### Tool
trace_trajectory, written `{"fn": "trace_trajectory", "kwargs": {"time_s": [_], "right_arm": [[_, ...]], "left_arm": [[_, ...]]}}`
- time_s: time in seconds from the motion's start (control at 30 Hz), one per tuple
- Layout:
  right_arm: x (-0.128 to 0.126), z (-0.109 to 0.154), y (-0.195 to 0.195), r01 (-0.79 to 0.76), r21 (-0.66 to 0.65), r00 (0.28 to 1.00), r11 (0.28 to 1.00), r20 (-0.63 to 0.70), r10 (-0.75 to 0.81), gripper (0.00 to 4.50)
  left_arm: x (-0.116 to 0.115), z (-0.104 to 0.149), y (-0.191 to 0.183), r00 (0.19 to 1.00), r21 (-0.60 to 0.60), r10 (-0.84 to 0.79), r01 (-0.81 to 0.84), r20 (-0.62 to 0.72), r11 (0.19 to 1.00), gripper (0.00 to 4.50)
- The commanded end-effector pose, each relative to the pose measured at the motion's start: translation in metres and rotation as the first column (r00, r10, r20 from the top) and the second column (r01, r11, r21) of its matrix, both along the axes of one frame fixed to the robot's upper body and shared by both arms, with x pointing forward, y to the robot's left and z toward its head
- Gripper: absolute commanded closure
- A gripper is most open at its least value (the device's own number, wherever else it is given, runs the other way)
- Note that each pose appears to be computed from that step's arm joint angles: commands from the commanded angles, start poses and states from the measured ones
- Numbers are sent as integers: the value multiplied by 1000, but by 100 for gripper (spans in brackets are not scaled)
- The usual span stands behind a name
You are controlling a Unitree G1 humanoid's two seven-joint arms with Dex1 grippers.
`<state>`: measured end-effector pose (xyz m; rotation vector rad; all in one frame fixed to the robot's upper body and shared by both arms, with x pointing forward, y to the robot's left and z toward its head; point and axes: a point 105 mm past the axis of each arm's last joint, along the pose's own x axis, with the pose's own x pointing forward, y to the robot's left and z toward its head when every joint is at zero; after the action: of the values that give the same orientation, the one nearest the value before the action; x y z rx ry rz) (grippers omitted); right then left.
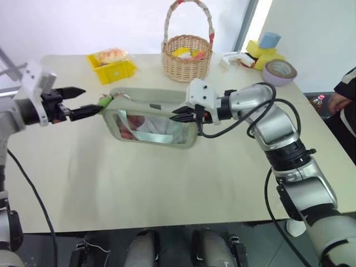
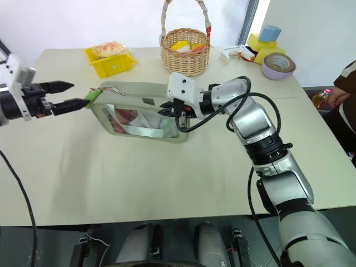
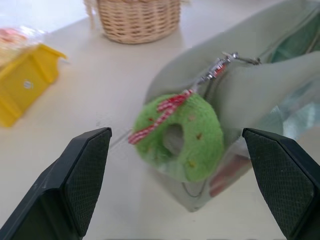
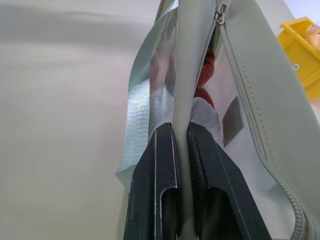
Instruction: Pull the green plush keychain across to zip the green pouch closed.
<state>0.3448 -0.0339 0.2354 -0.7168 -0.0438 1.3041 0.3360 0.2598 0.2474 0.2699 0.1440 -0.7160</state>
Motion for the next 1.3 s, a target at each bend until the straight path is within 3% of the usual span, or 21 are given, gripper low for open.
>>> {"fn": "trace_trajectory", "kwargs": {"time_s": [0.03, 0.13, 0.33, 0.37, 0.47, 0.6, 0.77, 0.93, 1.13, 1.23, 1.3], "right_arm": [[-6, 7, 2, -22, -4, 999, 1000, 44, 23, 447], [-6, 7, 2, -22, -5, 999, 1000, 46, 22, 450], [-4, 6, 1, -13, -6, 999, 1000, 50, 13, 450], [-4, 6, 1, -11, -6, 999, 1000, 50, 11, 450], [-4, 6, 2, -10, -1, 999, 1000, 52, 10, 450], [-3, 7, 3, -9, 3, 998, 1000, 59, 9, 450], [-1, 8, 4, -4, 7, 998, 1000, 70, 4, 450], [0, 9, 7, -5, 16, 997, 1000, 73, 4, 450], [2, 9, 6, 3, 20, 997, 1000, 74, -4, 450], [2, 9, 6, 6, 25, 997, 1000, 74, -7, 450], [2, 9, 6, 7, 27, 997, 1000, 73, -9, 450]], "left_arm": [[-4, 8, -4, 999, 24, -27, 26, 35, 999, 25], [1, 5, -2, 999, 29, -11, 10, 42, 1000, 122], [0, 13, -3, 998, 21, -32, 30, 55, 999, 441], [0, 14, -2, 998, 24, -33, 32, 55, 999, 447], [1, 19, 1, 997, 29, -24, 22, 69, 999, 447], [2, 44, -5, 990, 11, -38, 37, 139, 999, 447], [-5, 66, -45, 965, 41, -178, 173, 194, 984, 447], [-7, 42, -85, 930, 220, -327, 288, 168, 932, 447], [-4, 33, -86, 919, 325, -365, 302, 150, 896, 447], [-1, 34, -82, 919, 348, -362, 290, 160, 891, 342], [-1, 38, -80, 918, 348, -360, 287, 167, 893, 245]]}}
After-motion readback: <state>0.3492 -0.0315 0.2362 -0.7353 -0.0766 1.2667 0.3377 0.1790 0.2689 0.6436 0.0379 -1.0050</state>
